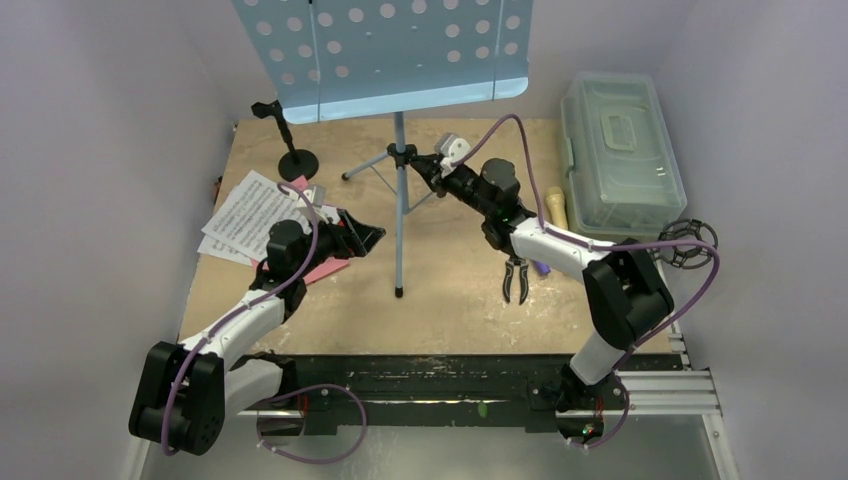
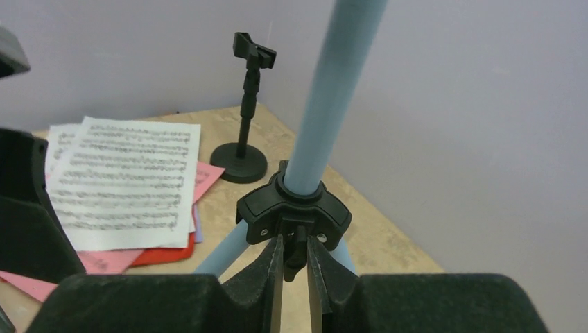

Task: Pack up the instrument practice props
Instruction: Unscrew the knob on the music stand.

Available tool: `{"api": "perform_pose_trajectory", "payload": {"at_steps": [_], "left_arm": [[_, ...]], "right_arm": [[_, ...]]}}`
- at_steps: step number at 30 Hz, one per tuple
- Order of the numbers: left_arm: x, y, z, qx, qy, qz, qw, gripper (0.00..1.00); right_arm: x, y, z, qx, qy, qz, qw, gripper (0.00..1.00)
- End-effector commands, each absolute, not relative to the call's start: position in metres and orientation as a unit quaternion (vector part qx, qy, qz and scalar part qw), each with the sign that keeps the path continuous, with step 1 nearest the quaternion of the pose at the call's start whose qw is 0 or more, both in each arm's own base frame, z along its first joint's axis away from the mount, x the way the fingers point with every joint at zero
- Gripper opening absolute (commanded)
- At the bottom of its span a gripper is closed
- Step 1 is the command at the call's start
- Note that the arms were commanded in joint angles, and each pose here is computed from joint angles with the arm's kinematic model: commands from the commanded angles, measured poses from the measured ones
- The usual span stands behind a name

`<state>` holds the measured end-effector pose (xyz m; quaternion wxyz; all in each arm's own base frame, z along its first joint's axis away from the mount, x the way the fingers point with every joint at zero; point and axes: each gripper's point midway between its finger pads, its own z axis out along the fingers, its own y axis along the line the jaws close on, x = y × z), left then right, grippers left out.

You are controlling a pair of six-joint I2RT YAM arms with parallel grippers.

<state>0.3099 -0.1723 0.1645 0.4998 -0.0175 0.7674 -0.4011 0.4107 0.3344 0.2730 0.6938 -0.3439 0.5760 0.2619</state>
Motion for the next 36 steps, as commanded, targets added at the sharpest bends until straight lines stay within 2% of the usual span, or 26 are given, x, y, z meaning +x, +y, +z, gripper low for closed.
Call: {"api": "perform_pose_trajectory", "payload": {"at_steps": [1,10,16,19,26,28,32,36], "left_arm": [[0.317,-0.175,0.183,-0.001,0.753,-0.402,0.521,0.87],[0.318,-0.175,0.182,-0.002,0.756,-0.4,0.518,0.87],[0.318,-0.176,0.182,-0.002,0.756,-0.401,0.517,0.87],[0.318,-0.176,0.182,0.0,0.755,-0.403,0.517,0.87],[0.316,-0.179,0.187,0.007,0.748,-0.411,0.52,0.87],[0.315,-0.179,0.187,0.007,0.747,-0.413,0.521,0.87],[0.314,-0.18,0.188,0.009,0.743,-0.418,0.523,0.87],[0.31,-0.185,0.196,0.022,0.727,-0.436,0.53,0.87]], "right_arm": [[0.389,0.34,0.286,-0.459,0.467,0.195,0.73,0.0],[0.38,0.343,0.281,-0.571,0.341,0.079,0.743,0.0],[0.375,0.343,0.261,-0.654,0.237,-0.032,0.717,0.02],[0.373,0.341,0.252,-0.686,0.186,-0.086,0.698,0.06],[0.366,0.336,0.244,-0.724,0.115,-0.155,0.663,0.24],[0.365,0.335,0.245,-0.725,0.113,-0.156,0.661,0.33],[0.361,0.331,0.251,-0.721,0.134,-0.141,0.665,0.57],[0.357,0.323,0.26,-0.701,0.207,-0.096,0.676,0.71]]}}
